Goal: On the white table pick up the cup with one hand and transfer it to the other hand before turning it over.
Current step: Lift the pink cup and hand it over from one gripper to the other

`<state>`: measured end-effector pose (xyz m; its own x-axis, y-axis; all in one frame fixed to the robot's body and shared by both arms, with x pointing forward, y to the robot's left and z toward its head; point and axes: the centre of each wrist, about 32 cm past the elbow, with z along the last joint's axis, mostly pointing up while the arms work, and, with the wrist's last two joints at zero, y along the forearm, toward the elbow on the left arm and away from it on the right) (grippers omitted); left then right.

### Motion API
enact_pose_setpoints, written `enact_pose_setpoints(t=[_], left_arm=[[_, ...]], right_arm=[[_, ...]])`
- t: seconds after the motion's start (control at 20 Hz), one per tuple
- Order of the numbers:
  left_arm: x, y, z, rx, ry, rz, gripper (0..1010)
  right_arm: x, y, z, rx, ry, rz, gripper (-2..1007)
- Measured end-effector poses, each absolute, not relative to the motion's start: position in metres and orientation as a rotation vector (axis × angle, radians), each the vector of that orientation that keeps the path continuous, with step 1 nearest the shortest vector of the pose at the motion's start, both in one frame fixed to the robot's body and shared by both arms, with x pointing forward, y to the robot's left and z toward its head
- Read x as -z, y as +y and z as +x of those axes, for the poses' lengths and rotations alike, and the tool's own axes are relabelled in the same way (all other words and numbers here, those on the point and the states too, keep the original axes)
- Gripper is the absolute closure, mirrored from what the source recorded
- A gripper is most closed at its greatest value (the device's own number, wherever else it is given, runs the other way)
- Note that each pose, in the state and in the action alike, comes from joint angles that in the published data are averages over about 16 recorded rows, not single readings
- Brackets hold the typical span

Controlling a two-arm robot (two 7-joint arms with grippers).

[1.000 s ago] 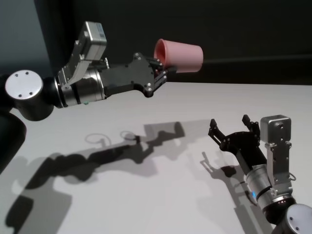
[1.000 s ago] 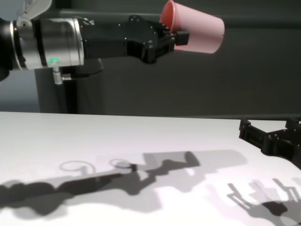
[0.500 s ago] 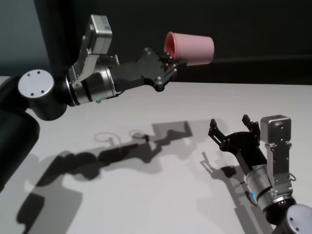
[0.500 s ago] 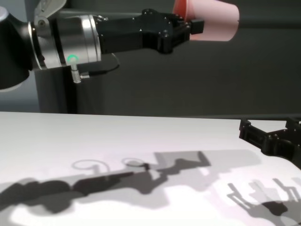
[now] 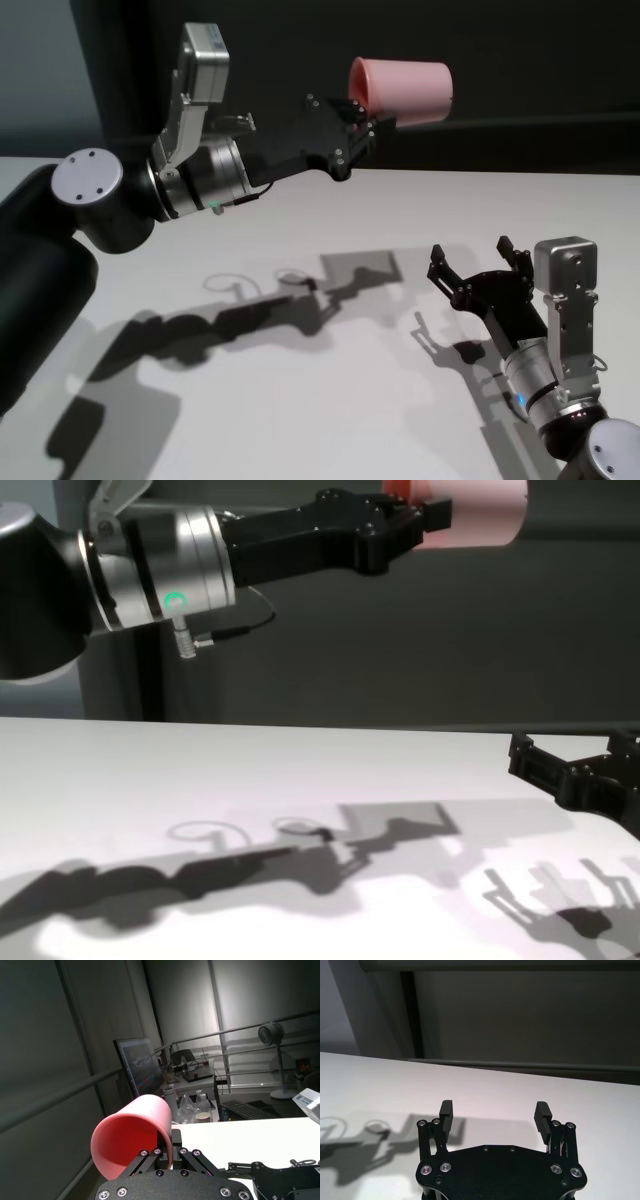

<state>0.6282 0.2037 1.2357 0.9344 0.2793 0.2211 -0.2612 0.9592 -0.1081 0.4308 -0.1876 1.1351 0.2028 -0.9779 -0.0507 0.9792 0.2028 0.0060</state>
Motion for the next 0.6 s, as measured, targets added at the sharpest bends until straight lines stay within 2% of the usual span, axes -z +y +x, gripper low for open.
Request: enact_pose_setpoints(t=[0.6], left_arm=[[-1.231,0.192,0.626,-0.267,-0.19,-0.114,958]], right_arm=[[-1.135,-0.188,0.431,1.366,0.039,0.04,5]])
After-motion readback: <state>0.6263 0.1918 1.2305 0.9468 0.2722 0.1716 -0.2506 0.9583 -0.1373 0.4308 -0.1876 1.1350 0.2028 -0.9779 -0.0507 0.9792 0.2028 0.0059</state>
